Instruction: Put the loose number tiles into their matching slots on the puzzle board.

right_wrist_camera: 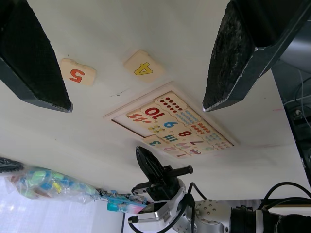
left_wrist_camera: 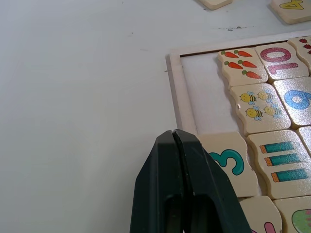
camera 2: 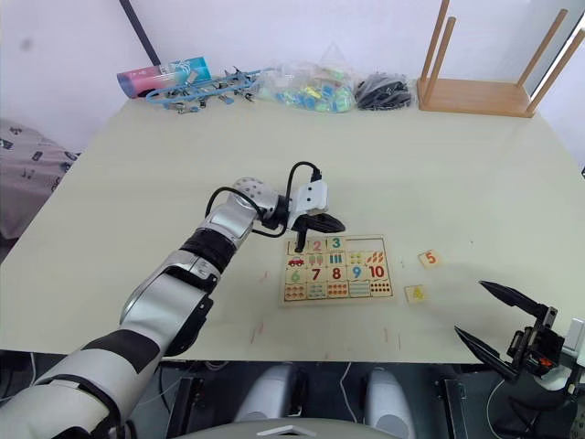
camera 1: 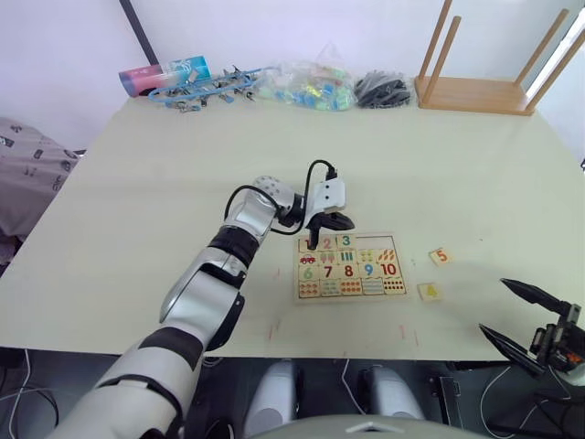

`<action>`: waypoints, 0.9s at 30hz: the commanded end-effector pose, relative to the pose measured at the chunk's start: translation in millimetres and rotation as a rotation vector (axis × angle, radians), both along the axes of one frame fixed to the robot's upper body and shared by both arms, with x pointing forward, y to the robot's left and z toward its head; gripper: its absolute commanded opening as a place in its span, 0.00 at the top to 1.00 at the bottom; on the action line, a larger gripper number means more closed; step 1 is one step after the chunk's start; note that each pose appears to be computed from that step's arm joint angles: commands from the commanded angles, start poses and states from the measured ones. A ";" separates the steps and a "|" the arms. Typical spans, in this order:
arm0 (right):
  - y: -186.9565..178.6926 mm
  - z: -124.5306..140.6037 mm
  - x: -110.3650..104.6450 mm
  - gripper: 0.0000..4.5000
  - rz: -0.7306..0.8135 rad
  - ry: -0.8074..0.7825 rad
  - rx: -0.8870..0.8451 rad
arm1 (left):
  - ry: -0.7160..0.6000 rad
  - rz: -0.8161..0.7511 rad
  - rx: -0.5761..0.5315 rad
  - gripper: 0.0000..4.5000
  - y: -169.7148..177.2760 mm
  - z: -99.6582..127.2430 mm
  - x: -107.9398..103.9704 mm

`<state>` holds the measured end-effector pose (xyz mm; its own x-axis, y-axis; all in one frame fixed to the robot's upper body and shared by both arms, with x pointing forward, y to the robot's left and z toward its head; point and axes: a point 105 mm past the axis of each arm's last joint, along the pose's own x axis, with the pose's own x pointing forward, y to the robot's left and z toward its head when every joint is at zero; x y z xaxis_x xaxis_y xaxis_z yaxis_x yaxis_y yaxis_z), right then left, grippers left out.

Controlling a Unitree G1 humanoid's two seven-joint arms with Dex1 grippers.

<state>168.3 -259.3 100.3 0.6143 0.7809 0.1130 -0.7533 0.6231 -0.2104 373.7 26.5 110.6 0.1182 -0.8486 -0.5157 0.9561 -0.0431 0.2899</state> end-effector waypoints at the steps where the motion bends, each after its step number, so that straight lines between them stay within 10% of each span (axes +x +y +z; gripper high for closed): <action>1: 0.7 5.6 -0.7 0.00 0.001 -0.033 -0.013 | -0.044 -0.017 -0.023 0.99 -3.0 12.1 2.1; 27: 0.8 5.3 -1.9 0.00 0.003 -0.025 -0.021 | -0.045 -0.055 0.009 0.99 -0.8 -0.6 -5.0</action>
